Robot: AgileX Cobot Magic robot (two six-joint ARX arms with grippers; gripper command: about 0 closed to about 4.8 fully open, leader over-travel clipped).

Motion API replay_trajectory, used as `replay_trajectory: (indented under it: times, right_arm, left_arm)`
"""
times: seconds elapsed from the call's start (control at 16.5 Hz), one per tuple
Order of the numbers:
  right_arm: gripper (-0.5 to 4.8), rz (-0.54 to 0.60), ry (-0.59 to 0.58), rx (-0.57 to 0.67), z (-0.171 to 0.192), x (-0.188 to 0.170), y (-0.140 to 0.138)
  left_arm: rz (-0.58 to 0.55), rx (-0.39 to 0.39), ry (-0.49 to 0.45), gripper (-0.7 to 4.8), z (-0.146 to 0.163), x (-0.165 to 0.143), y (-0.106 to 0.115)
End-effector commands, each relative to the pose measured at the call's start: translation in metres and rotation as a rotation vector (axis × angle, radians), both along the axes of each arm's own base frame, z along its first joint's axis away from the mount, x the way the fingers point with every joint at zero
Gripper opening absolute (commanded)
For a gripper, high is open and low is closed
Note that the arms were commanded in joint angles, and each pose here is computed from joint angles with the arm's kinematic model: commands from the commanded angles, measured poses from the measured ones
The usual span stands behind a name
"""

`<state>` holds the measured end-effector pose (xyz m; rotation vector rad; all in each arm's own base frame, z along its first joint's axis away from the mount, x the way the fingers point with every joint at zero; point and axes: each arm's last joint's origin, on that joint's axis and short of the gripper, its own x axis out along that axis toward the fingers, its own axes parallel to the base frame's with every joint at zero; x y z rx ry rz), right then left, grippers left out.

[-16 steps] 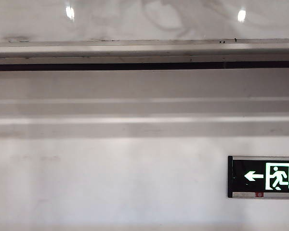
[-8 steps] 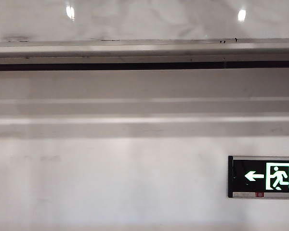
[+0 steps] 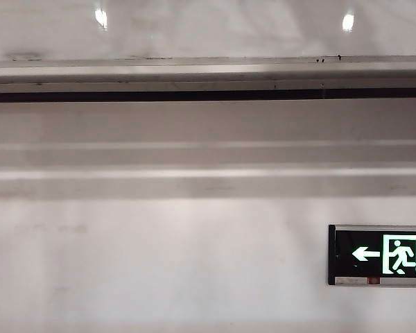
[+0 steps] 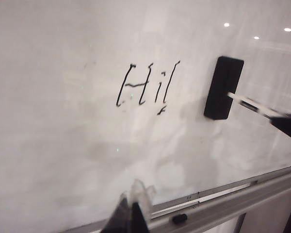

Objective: Take a marker from the whiteboard tray, write "Hi!" on the whiteboard, and then put the marker back vertically into the whiteboard tray.

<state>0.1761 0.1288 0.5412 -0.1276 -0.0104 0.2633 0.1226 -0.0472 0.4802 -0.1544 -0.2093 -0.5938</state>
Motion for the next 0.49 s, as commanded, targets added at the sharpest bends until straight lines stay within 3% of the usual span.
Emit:
replay_trajectory:
  times: [0.06,0.3,0.49]
  right_arm:
    - [-0.02,0.001,0.049,-0.038,-0.002,-0.014,-0.011]
    - [-0.02,0.032,0.129,-0.042,-0.008,-0.022,-0.016]
    - [-0.02,0.029,0.158,-0.061,-0.015,-0.02,-0.015]
  left_arm:
    - [0.014,0.059,0.049,-0.05,0.016,0.006,-0.002]
    - [0.039,0.124,0.147,-0.05,0.034,0.021,-0.006]
    - [0.07,0.195,0.028,-0.05,0.046,0.019,-0.016]
